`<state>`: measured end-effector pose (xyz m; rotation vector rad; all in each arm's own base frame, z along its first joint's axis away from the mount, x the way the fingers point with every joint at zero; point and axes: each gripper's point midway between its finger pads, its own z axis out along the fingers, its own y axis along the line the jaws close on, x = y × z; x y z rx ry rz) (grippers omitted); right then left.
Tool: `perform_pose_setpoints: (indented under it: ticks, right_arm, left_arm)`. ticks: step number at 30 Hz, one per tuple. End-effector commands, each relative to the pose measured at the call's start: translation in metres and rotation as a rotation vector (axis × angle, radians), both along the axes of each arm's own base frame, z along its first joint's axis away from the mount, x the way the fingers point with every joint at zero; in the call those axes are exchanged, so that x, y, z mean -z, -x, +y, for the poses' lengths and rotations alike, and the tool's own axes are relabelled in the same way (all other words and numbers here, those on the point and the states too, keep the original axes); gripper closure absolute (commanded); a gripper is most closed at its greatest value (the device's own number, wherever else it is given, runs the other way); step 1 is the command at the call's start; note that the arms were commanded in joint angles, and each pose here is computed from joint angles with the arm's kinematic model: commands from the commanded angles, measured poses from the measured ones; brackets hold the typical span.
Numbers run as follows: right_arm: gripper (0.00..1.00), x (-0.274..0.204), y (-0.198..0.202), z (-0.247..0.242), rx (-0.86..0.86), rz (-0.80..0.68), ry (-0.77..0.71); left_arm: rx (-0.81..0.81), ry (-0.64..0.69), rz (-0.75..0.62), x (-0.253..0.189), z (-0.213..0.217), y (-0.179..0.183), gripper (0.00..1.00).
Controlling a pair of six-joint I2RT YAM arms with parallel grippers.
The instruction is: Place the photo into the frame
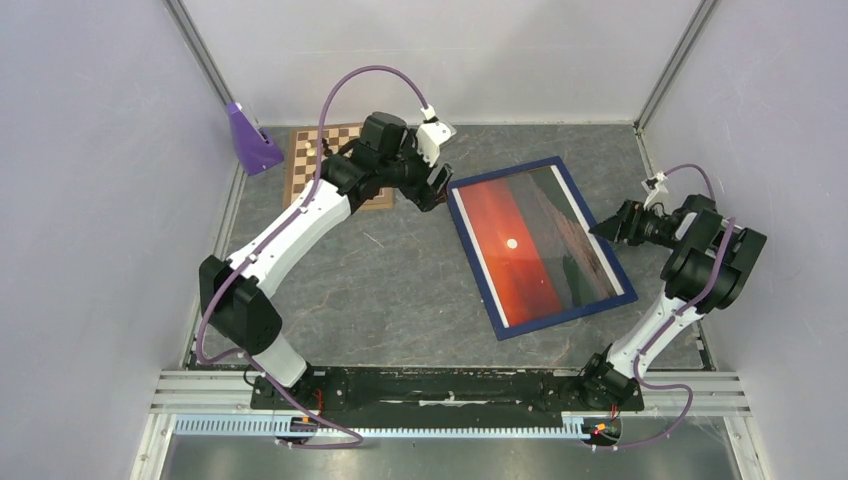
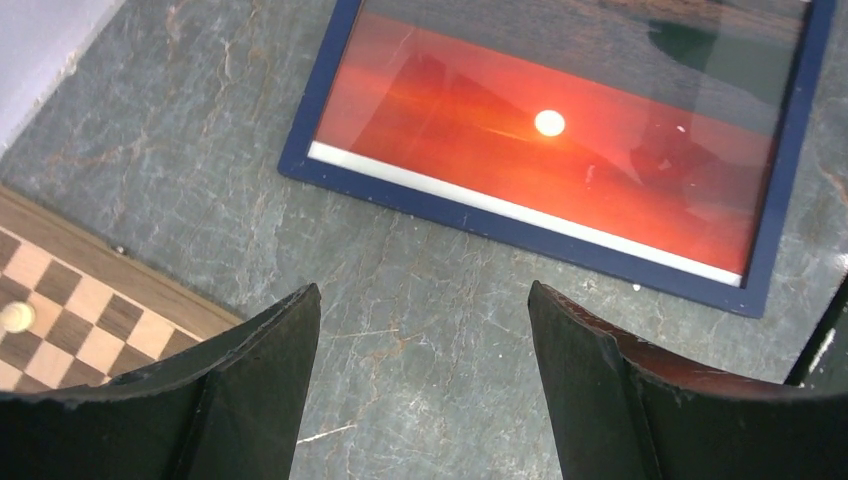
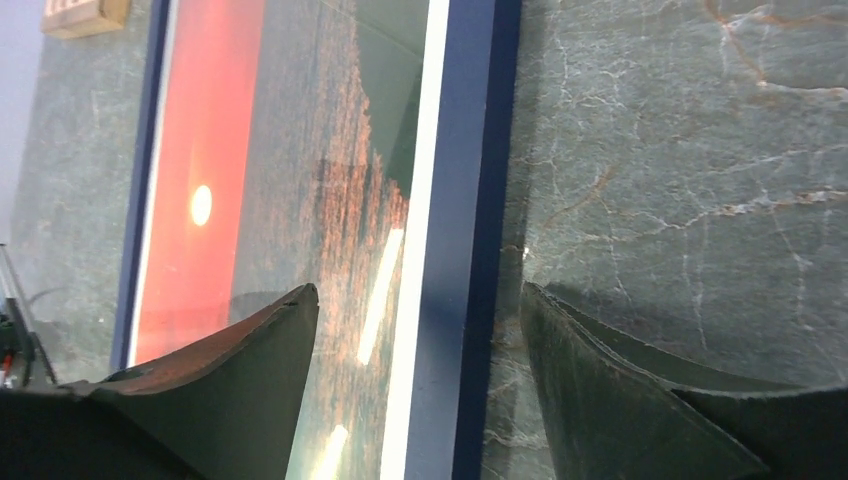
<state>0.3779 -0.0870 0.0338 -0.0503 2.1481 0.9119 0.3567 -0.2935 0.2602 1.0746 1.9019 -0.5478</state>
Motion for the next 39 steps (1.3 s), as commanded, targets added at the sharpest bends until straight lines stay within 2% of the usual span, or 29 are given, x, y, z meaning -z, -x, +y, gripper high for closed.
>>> perform_pose_setpoints:
  ticks: [1,5,8,17,25,31,39]
  right_arm:
    - [0.22,0.007,0.009,-0.017,-0.002,0.011,0.165]
    - [0.2,0.015,0.026,-0.017,-0.027,0.026,0.252]
    - [0.2,0.015,0.038,-0.017,-0.048,0.03,0.313]
    - [0.2,0.008,0.081,-0.007,-0.172,0.03,0.461]
    - [0.19,0.002,0.117,0.018,-0.311,0.018,0.484]
    - [0.19,-0.005,0.133,0.048,-0.414,-0.012,0.465]
    - [0.19,-0.018,0.152,0.093,-0.565,-0.081,0.435]
  left_arm:
    - [-0.138,0.047,0.041,0.018,-0.001,-0.014,0.18]
    - [-0.305,0.055,0.156,0.064,0.005,-0.022,0.18]
    - [-0.371,0.037,0.246,0.102,0.0,-0.021,0.17]
    - [-0.459,-0.022,0.488,0.191,-0.038,-0.003,0.16]
    - [-0.457,-0.001,0.647,0.225,-0.063,0.006,0.16]
    - [-0.43,0.012,0.661,0.228,-0.078,0.002,0.16]
    - [-0.389,-0.038,0.545,0.218,-0.083,-0.03,0.16]
